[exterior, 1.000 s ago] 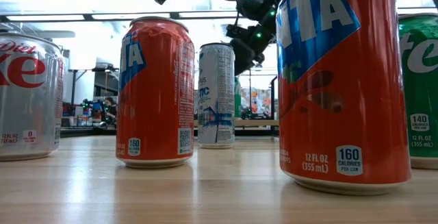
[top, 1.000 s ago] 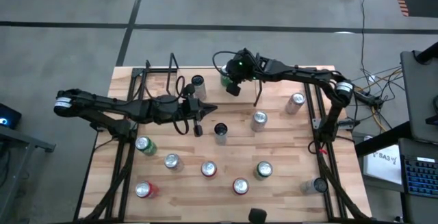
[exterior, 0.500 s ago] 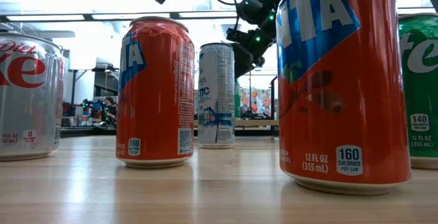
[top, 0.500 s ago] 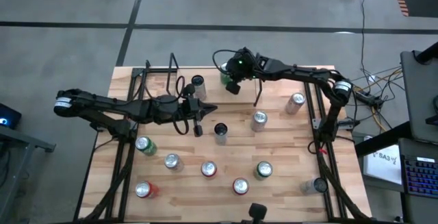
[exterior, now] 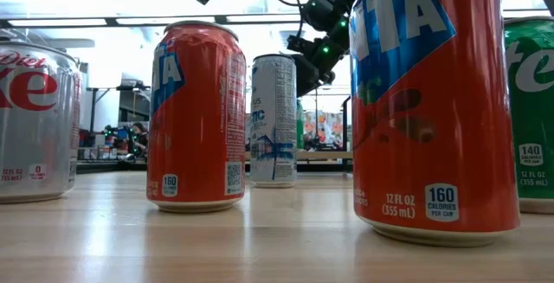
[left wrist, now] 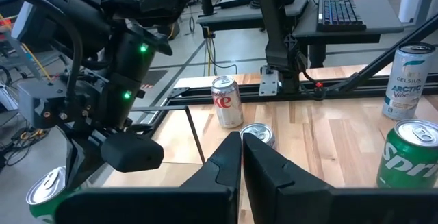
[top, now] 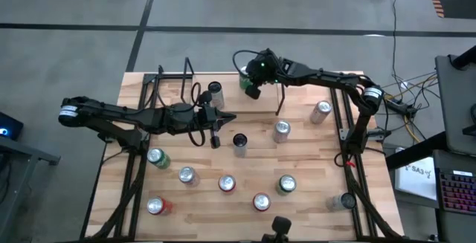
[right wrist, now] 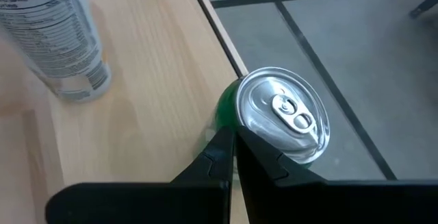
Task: Sort soda cans
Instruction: Put the right green soda can on the shelf
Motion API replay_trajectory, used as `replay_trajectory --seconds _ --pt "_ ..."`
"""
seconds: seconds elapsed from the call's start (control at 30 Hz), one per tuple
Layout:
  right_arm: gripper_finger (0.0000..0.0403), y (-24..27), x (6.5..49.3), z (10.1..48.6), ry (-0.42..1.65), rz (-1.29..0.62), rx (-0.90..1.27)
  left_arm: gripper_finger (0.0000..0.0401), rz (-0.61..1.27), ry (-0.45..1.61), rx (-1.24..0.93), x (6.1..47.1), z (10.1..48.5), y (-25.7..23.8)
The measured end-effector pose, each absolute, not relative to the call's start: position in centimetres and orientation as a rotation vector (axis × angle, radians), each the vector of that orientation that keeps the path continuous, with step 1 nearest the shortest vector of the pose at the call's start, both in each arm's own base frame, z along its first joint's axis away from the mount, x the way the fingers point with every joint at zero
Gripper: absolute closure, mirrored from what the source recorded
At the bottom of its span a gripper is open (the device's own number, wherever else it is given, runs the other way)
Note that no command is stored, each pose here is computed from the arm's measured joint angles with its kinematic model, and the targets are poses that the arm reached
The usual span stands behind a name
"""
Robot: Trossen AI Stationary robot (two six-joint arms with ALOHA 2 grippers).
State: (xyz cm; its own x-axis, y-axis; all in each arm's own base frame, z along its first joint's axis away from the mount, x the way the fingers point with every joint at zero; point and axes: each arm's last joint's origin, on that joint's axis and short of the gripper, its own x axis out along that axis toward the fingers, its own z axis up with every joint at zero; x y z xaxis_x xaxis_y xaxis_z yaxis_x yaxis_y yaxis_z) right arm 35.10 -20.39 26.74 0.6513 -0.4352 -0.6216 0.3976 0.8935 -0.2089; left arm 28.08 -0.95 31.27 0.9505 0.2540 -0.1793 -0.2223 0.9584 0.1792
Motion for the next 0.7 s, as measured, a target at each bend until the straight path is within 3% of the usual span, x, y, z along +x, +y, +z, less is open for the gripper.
replay_trajectory --seconds 0.7 --pt "0.0394 -21.23 34.8 26.96 0.697 -0.491 -0.075 0.0401 0.243 0.203 0.159 28.08 31.27 -0.95"
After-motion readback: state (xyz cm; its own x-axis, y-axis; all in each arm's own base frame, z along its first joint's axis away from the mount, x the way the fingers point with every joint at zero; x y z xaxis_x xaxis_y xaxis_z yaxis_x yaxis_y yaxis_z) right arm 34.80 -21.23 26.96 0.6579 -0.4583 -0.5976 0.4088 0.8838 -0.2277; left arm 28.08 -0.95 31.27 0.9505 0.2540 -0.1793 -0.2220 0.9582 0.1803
